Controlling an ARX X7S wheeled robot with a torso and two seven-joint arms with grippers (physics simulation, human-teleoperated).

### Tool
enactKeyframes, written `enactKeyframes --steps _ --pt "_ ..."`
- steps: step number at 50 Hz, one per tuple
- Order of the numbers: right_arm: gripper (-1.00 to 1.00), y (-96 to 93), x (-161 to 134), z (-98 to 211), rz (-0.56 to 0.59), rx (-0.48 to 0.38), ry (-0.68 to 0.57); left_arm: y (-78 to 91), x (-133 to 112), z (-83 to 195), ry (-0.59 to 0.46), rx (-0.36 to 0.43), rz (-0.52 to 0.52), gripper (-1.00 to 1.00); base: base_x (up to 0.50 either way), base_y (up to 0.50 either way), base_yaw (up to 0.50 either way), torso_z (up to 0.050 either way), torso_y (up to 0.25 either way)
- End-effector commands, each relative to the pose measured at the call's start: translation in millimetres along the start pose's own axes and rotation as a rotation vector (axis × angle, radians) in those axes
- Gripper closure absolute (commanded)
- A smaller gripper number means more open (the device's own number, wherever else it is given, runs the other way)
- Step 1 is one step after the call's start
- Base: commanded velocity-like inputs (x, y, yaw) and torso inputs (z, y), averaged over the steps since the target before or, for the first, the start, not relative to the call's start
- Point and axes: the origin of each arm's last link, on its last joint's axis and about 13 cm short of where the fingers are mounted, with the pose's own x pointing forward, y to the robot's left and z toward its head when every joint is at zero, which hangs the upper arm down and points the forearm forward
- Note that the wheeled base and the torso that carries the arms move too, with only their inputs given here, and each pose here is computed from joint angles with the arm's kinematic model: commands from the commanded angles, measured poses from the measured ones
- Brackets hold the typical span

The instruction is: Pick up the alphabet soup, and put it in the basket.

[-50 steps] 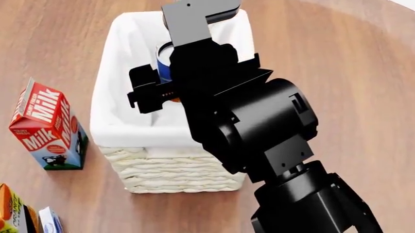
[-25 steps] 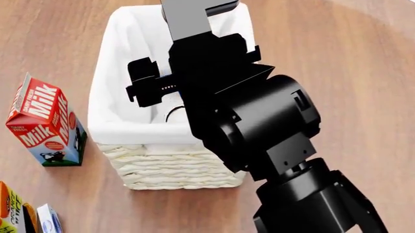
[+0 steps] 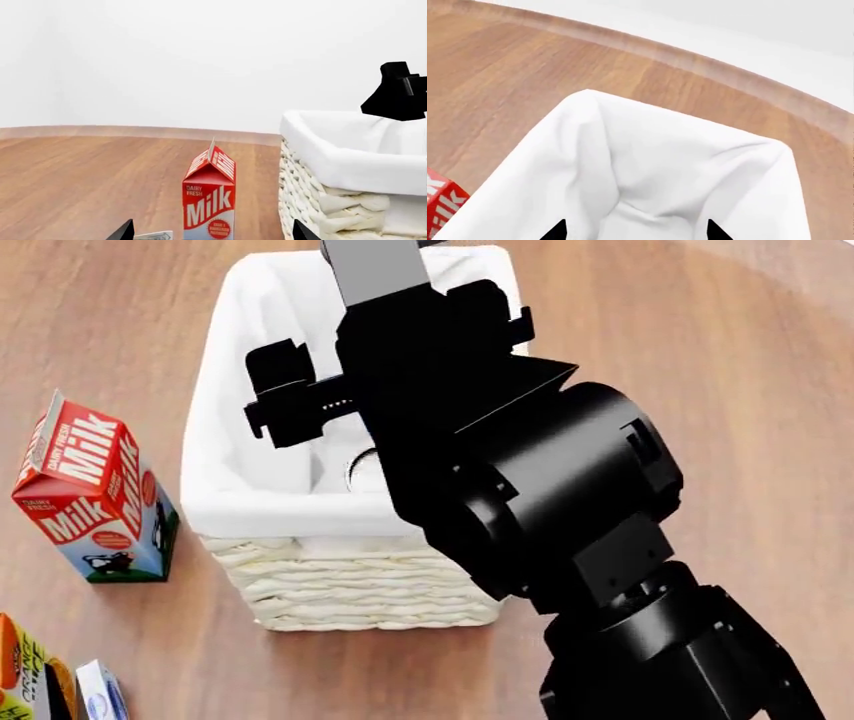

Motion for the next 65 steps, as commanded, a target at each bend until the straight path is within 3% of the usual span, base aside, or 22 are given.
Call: enactKeyframes --steps 1,10,16,18,23,35,48,53,58,59,65 --pt "-1.00 -2.0 -6.7 2.8 0.003 -0.019 -0.026 0.7 -0.3 0.6 -0.003 -0.002 0.002 -1.00 0.00 0.00 0.00 0.000 0.000" --pt "-1.00 -0.1 -16.9 -2.0 0.029 -0.041 -0.083 2.0 -0.6 1.0 -0.004 -0.002 0.010 -1.00 0.00 0.00 0.00 0.000 0.000" --pt "-1.00 2.1 -23.0 -23.6 0.068 -0.083 -0.235 5.8 0.9 1.3 -0.010 -0.002 0.033 -1.00 0.00 0.00 0.00 0.000 0.000" --pt "-1.00 2.8 -24.3 -28.5 0.029 -0.084 -0.262 5.9 1.1 1.2 -0.012 0.000 0.034 -1.00 0.00 0.00 0.00 0.000 0.000" --pt "-1.00 7.8 -51.6 -42.9 0.042 -0.071 -0.466 8.8 2.0 1.9 -0.013 0.000 0.047 -1.00 0.00 0.00 0.00 0.000 0.000" --pt "-1.00 3.1 -111.5 -69.6 0.005 0.000 -0.687 12.7 0.2 2.1 -0.011 0.007 0.052 -1.00 0.00 0.00 0.00 0.000 0.000" --pt "-1.00 -1.5 -145.6 -124.2 -0.038 0.111 -0.782 13.2 -2.3 0.6 -0.013 0.009 0.043 -1.00 0.00 0.00 0.00 0.000 0.000" --pt "-1.00 -3.5 -146.5 -164.8 -0.091 0.192 -0.796 13.0 -3.5 3.0 -0.018 0.010 0.041 -1.00 0.00 0.00 0.00 0.000 0.000" --pt "-1.00 7.4 -155.3 -199.3 -0.133 0.185 -0.821 10.6 -3.0 1.3 -0.022 0.020 0.033 -1.00 0.00 0.00 0.00 0.000 0.000" --pt "-1.00 9.2 -154.8 -210.5 -0.117 0.223 -0.817 10.4 -2.7 0.9 -0.024 0.018 0.031 -1.00 0.00 0.00 0.00 0.000 0.000" --pt "-1.00 9.6 -154.6 -238.9 -0.162 0.236 -0.815 9.7 -5.3 2.8 -0.059 0.044 0.018 -1.00 0.00 0.00 0.00 0.000 0.000"
